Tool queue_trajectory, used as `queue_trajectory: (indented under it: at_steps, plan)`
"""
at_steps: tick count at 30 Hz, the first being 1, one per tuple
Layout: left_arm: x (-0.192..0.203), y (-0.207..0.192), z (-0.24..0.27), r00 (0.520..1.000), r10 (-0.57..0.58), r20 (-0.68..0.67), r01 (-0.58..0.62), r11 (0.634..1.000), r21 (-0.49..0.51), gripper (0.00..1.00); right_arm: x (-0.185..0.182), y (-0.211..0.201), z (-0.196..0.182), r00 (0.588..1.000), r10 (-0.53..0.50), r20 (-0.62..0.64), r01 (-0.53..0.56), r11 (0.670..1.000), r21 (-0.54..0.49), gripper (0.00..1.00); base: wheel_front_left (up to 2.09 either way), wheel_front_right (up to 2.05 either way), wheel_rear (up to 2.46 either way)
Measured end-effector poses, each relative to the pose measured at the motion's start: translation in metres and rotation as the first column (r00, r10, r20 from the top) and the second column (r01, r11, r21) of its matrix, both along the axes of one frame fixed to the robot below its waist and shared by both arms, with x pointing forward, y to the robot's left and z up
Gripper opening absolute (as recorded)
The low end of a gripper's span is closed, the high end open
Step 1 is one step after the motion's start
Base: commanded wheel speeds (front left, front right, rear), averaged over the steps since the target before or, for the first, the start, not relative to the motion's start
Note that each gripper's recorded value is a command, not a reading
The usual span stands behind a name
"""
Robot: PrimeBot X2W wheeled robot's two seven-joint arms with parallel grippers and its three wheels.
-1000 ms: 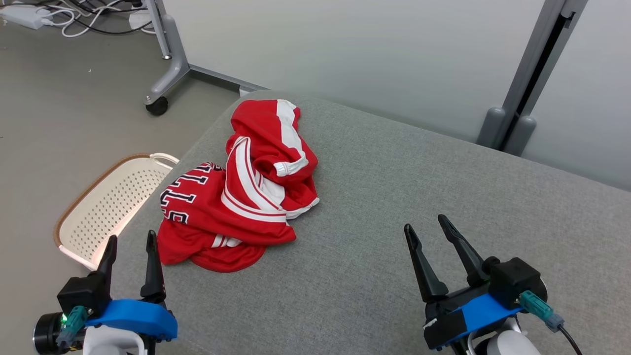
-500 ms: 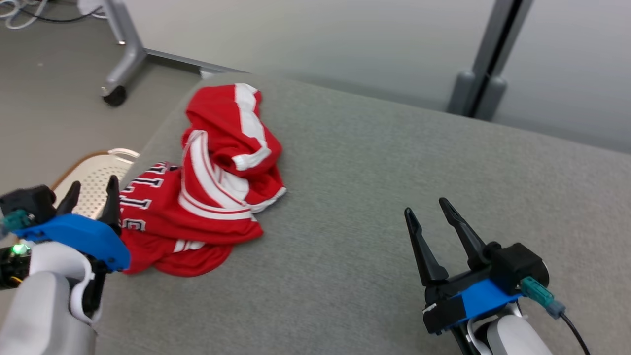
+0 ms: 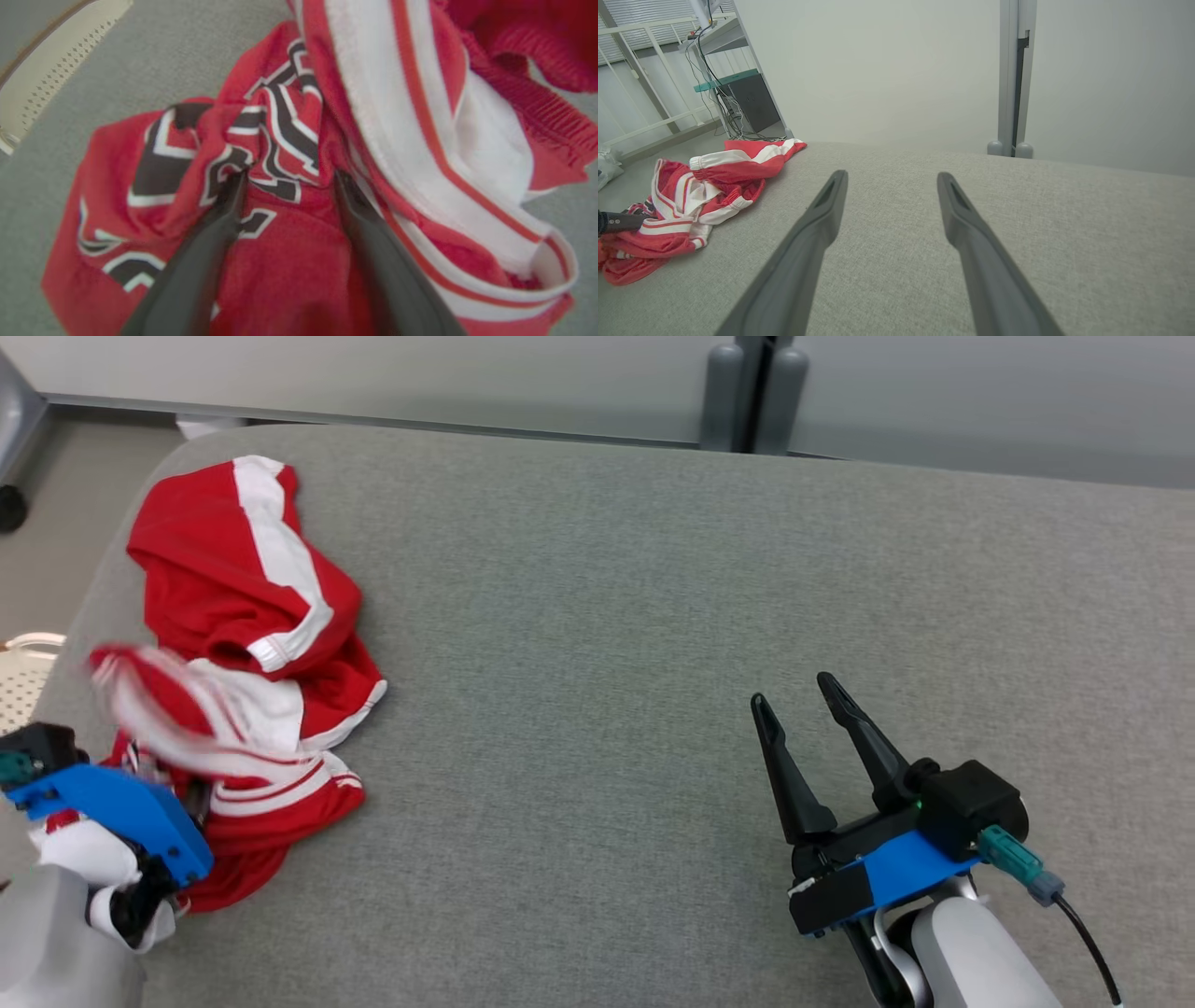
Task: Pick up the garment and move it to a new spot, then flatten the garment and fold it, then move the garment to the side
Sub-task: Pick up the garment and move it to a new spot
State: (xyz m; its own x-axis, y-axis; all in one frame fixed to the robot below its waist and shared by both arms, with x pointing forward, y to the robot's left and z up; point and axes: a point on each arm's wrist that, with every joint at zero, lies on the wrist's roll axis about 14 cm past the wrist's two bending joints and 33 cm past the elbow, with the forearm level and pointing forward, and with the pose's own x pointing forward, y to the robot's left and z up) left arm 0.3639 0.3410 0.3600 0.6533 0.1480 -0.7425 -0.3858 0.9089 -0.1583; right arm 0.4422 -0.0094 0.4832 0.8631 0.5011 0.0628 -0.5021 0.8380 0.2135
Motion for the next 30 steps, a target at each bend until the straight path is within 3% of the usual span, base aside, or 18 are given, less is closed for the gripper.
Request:
queue_trajectory:
  at_steps: [2, 4, 11, 18, 25, 30]
  plan:
    - [-0.007, -0.008, -0.014, 0.998, -0.006, -0.061, 0.004, 0.999, -0.032, 0.95, 0.0, -0.004, 0.0, 1.0, -0.011, 0.0, 0.011, 1.0, -0.003, 1.0, 0.0, 0.0, 0.0]
    - [-0.007, -0.01, -0.018, 0.997, -0.018, -0.079, 0.016, 0.999, -0.034, 0.0, 0.001, -0.01, 0.001, 1.0, -0.027, 0.002, 0.027, 1.0, -0.003, 1.0, 0.0, 0.0, 0.0]
    - [0.012, -0.009, 0.008, 0.994, -0.074, 0.074, 0.071, 0.996, 0.048, 0.0, -0.002, -0.019, 0.012, 0.998, -0.054, 0.021, 0.054, 0.999, 0.005, 1.0, 0.0, 0.0, 0.0]
    - [0.024, 0.005, 0.066, 0.951, -0.16, 0.264, 0.116, 0.978, 0.173, 0.0, -0.009, -0.011, 0.03, 0.997, -0.034, 0.062, 0.033, 0.999, 0.015, 1.0, 0.0, 0.0, 0.0]
    - [0.044, -0.008, 0.133, 0.851, -0.265, 0.454, 0.158, 0.953, 0.26, 0.0, -0.024, -0.006, 0.038, 0.997, -0.014, 0.073, 0.013, 1.0, 0.025, 1.0, 0.0, 0.0, 0.0]
    - [0.065, -0.04, 0.193, 0.74, -0.374, 0.559, 0.19, 0.914, 0.359, 0.0, -0.034, -0.024, 0.042, 0.995, -0.063, 0.076, 0.061, 0.998, 0.031, 1.0, 0.0, 0.0, 0.0]
